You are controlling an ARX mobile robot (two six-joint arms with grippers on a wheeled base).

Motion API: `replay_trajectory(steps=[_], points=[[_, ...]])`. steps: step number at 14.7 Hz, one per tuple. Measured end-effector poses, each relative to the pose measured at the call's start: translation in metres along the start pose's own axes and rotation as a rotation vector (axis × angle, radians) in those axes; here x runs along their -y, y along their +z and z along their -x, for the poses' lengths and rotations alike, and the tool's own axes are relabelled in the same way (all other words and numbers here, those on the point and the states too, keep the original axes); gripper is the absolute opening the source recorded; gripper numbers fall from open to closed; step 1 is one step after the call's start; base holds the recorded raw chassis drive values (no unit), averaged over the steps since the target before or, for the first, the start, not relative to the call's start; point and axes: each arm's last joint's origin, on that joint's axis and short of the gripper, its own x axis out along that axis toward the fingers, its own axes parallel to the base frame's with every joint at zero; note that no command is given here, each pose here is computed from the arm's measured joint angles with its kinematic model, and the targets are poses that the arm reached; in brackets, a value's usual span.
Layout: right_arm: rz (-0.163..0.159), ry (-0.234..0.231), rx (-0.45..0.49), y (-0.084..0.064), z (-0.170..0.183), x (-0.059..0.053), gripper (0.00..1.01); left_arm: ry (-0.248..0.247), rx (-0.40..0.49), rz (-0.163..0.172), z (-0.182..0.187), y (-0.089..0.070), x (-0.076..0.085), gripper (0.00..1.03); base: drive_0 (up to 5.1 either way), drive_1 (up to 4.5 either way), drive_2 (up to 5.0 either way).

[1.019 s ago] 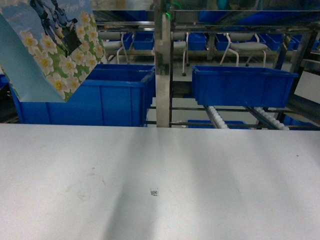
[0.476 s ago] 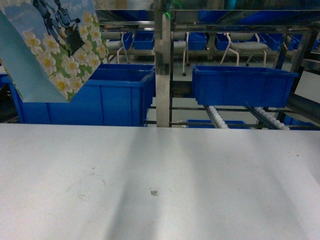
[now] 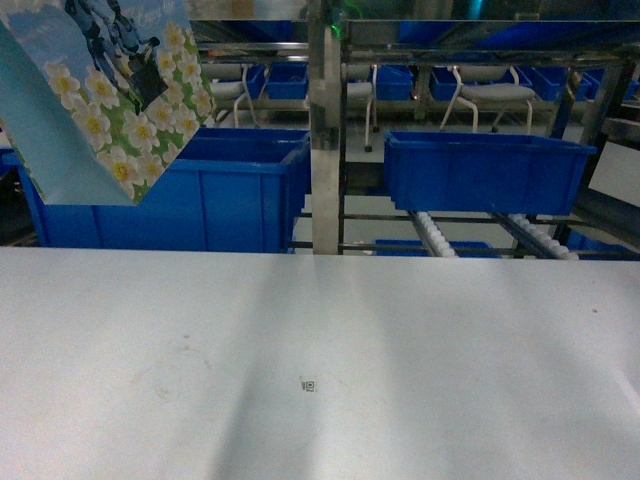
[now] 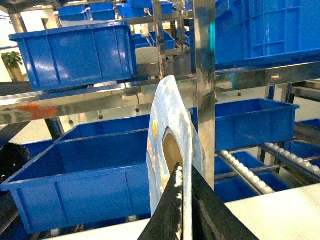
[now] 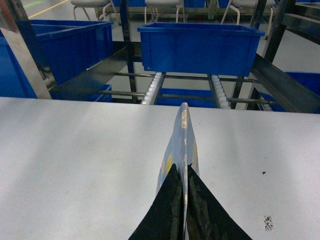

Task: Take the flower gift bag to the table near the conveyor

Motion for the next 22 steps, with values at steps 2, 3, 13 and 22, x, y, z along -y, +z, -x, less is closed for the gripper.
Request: replay_trajectory(steps=[2,3,13,22], points=[[-0.006,-0.022,-0.041,-0.013,-0.002,0.007,0.03,0.000,0.000,0.000,0.000,0.000,0.000,0.02,0.0,0.00,0.0],[-0.013,-0.034,-0.058,-0.016,-0.003,0.008,0.03,0.000,0.000,0.000,0.000,0.000,0.000,0.02,0.0,0.00,0.0],[-0.006,0.007,-0.138,-0.039,0.001,-0.014,0.40,0.000,0.000,0.000,0.000,0.000,0.000,0.02,0.0,0.00,0.0],[0.089,-0.052,0.030,0.005,0.049,-0.023,0.98,0.001,0.000,0.000,0.000,0.000,0.000,0.02,0.0,0.00,0.0]])
